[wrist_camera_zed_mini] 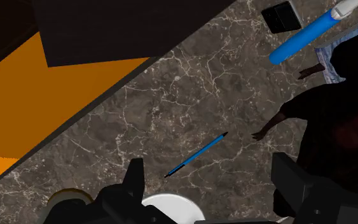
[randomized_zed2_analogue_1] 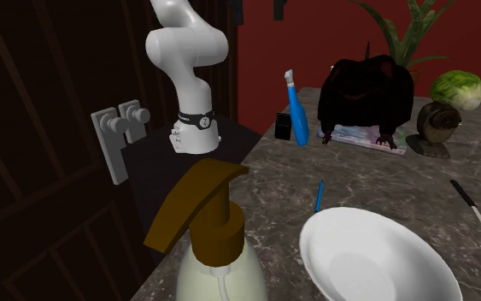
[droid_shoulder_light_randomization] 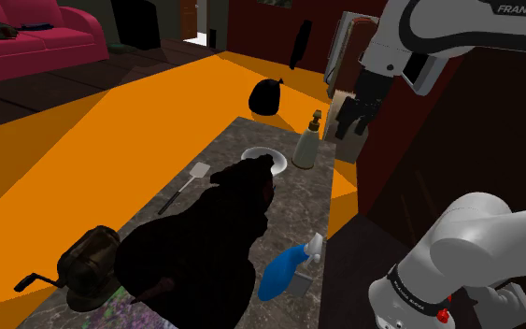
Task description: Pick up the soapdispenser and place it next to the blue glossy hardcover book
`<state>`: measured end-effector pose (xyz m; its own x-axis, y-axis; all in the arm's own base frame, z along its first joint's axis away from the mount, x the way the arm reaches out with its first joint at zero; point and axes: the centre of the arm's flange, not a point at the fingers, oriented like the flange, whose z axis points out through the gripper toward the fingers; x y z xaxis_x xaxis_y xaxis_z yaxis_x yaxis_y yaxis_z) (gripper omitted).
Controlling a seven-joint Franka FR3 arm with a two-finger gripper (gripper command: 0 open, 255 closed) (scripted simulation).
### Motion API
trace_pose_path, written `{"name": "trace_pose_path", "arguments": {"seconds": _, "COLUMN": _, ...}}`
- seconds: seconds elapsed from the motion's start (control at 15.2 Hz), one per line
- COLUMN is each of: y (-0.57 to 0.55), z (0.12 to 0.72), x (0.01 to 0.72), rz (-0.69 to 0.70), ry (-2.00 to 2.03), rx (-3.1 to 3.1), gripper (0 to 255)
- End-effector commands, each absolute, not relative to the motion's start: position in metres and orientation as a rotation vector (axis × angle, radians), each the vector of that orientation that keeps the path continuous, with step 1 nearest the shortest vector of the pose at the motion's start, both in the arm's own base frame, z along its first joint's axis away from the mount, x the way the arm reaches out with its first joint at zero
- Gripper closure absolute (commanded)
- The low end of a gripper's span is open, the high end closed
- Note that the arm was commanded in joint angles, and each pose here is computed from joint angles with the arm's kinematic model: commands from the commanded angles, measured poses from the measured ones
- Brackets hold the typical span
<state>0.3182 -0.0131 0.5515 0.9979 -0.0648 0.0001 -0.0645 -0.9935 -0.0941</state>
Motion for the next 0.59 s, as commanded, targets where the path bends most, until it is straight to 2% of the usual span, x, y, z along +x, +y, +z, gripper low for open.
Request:
{"name": "trace_pose_path", "arguments": {"seconds": 0.0, "y": -0.013, "z": 0.552, "x": 0.318, "rz": -0.005, "ry": 0.099, "rx": -3.046, "gripper": 0}}
{"name": "trace_pose_path", "arguments": {"seconds": 0.53, "y": -0.084, "z": 0.528, "x": 0.394, "rz": -0.003, "ry": 0.164, "rx": -3.036, "gripper": 0}}
